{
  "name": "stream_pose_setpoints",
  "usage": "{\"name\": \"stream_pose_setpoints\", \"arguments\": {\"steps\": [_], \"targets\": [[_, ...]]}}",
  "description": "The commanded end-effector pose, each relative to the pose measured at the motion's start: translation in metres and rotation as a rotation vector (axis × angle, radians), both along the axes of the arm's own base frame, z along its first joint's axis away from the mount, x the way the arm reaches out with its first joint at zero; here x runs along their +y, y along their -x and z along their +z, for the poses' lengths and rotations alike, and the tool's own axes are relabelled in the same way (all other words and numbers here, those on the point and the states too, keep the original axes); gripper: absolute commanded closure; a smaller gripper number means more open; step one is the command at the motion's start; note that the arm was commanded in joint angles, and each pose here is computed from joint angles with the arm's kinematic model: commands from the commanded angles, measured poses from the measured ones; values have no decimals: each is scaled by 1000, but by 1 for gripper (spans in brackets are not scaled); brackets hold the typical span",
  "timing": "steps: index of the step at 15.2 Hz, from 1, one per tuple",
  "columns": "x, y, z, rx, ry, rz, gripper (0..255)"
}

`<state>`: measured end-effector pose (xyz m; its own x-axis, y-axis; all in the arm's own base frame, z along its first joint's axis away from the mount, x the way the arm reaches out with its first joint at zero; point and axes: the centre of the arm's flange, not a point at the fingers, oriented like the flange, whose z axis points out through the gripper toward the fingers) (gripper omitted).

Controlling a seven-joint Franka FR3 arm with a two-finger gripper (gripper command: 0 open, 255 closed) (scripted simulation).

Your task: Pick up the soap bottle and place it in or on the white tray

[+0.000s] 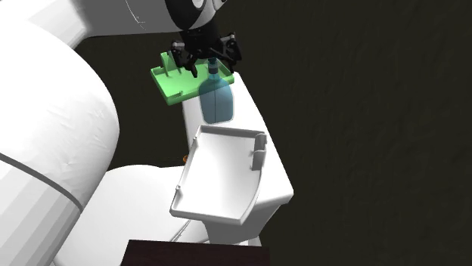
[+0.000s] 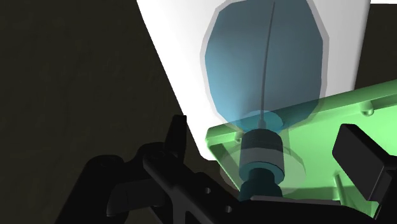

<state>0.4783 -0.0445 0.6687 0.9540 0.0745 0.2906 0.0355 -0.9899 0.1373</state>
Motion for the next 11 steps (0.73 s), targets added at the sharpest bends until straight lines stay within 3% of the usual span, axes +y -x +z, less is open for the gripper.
{"name": "stream_pose_setpoints", "arguments": {"steps": [1,3,4,11], "targets": [[0,0,0,0,0,0,0],[0,0,0,0,0,0,0],[0,0,0,0,0,0,255],[0,0,0,0,0,0,255]]}}
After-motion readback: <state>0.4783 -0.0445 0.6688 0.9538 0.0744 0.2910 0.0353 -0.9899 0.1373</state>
